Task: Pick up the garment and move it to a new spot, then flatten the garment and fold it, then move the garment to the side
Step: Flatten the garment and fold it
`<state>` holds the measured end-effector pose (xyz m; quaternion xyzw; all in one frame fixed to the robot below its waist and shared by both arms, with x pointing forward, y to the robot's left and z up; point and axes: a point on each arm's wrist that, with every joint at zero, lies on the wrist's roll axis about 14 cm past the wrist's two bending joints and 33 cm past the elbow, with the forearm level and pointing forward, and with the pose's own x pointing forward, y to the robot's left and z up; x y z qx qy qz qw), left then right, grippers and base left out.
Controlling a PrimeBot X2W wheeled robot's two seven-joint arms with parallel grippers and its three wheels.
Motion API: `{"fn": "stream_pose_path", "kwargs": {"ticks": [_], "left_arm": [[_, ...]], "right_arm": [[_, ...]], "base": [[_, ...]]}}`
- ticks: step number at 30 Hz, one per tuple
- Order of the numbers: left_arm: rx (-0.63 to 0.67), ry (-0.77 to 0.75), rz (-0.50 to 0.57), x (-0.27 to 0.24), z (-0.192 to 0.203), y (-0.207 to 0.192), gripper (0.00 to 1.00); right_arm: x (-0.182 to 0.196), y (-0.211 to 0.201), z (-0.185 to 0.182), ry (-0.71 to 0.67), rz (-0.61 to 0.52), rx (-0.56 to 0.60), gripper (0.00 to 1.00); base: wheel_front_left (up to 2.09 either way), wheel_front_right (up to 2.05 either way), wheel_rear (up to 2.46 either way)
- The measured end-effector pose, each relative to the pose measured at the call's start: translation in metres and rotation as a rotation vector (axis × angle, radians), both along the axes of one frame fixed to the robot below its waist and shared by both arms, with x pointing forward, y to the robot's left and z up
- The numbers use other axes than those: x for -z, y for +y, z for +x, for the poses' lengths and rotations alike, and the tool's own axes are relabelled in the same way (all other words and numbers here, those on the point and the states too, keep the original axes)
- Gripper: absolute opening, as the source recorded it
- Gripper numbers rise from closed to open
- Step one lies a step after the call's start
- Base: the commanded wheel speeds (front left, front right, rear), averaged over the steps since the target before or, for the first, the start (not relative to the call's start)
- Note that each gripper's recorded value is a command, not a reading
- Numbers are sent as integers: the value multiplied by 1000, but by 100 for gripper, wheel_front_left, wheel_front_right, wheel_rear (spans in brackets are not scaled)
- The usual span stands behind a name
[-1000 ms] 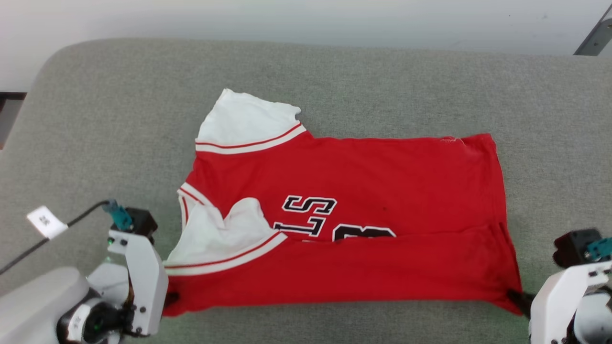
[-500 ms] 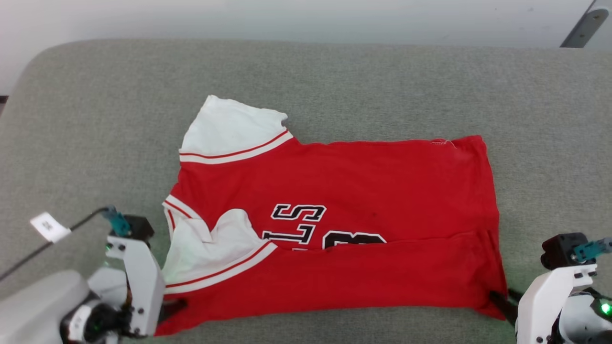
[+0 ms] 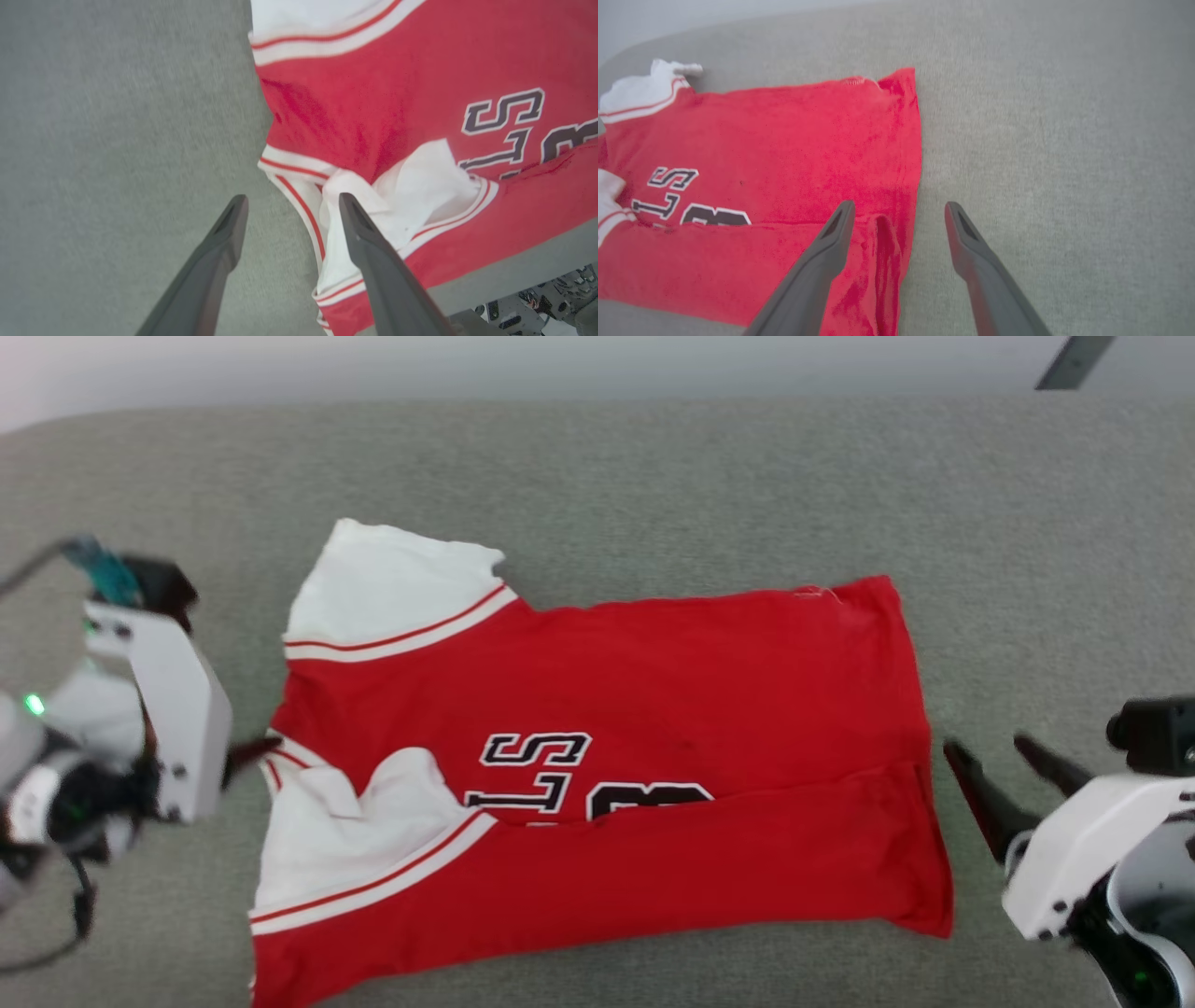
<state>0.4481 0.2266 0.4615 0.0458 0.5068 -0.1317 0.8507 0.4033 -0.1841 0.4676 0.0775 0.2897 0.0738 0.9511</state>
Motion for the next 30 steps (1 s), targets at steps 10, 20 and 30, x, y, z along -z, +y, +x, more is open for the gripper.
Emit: {"fn": "stream_pose_path", "kwargs": {"ticks": [10,20,30], "left_arm": [[111,-299,15,-36,105,-26,100],[187,-277,35,-3,156,-45,100],[157,-109,71,58,167,-40,100]], "right_arm": [[-52,1,36,-408,29,69,100],[-31,-16,35,-471,23,153,100],[-9,-27,38,-421,-1,187,100]], "base": [[0,0,0],[0,0,0],[0,0,0]]}}
